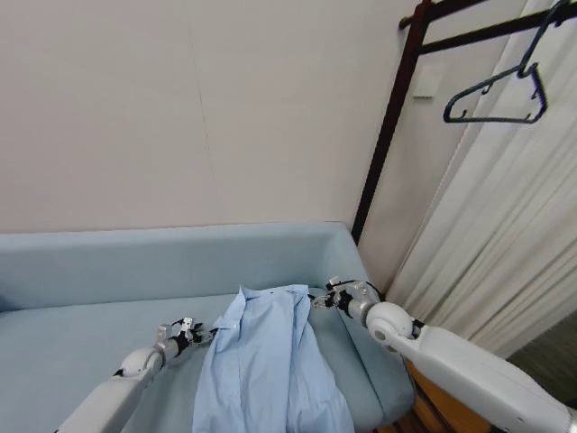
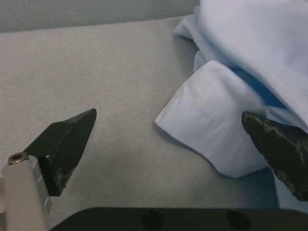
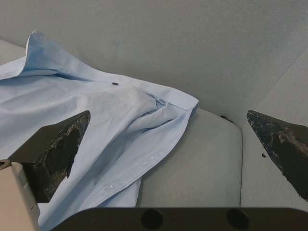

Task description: Pick up the clothes from the sofa and hang them on the clothes hanger.

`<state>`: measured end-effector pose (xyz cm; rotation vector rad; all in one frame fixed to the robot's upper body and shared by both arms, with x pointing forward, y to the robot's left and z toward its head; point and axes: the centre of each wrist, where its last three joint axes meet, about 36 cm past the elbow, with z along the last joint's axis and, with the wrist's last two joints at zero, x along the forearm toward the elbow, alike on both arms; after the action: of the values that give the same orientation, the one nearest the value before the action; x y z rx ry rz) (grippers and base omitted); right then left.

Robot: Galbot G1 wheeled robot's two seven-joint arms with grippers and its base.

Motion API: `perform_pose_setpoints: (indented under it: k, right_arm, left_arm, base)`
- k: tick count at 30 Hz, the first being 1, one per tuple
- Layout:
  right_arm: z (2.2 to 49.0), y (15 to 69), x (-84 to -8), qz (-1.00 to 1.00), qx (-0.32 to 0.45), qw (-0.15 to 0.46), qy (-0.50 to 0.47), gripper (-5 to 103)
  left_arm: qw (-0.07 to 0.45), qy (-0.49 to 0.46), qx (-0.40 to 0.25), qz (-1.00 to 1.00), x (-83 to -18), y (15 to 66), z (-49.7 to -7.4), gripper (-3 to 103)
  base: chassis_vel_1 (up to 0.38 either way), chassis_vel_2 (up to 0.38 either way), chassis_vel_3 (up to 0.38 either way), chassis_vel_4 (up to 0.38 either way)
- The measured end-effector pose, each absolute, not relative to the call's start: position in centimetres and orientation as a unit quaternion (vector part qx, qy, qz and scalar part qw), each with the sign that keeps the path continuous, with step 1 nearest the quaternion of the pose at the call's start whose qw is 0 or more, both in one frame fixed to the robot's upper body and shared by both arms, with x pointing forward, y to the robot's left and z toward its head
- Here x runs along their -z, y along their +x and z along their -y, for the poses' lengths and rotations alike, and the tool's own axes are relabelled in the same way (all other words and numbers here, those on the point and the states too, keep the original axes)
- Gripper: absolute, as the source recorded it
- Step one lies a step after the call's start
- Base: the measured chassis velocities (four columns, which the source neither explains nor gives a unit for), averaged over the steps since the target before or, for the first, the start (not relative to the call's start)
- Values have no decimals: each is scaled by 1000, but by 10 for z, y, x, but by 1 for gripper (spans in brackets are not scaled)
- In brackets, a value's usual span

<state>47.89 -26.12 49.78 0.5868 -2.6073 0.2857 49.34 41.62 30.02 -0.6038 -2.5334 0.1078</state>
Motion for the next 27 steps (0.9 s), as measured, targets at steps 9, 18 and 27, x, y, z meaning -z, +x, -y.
perform_pose_setpoints:
  k: [9, 18, 27]
  right_arm:
    - [257, 487, -494, 944, -101, 227, 216, 100]
    - [259, 492, -493, 944, -104, 227, 216, 100]
    - [258, 492, -492, 944, -106, 225, 216, 100]
  left_arm:
    - [262, -230, -16, 937, -295, 502, -415, 100]
    - [252, -247, 3, 936, -288, 509, -410, 72]
    - [254, -263, 15, 931, -281, 510, -408, 44]
  base:
    - [0, 0, 0, 0]
    - [0, 0, 0, 0]
    - [0, 0, 0, 0]
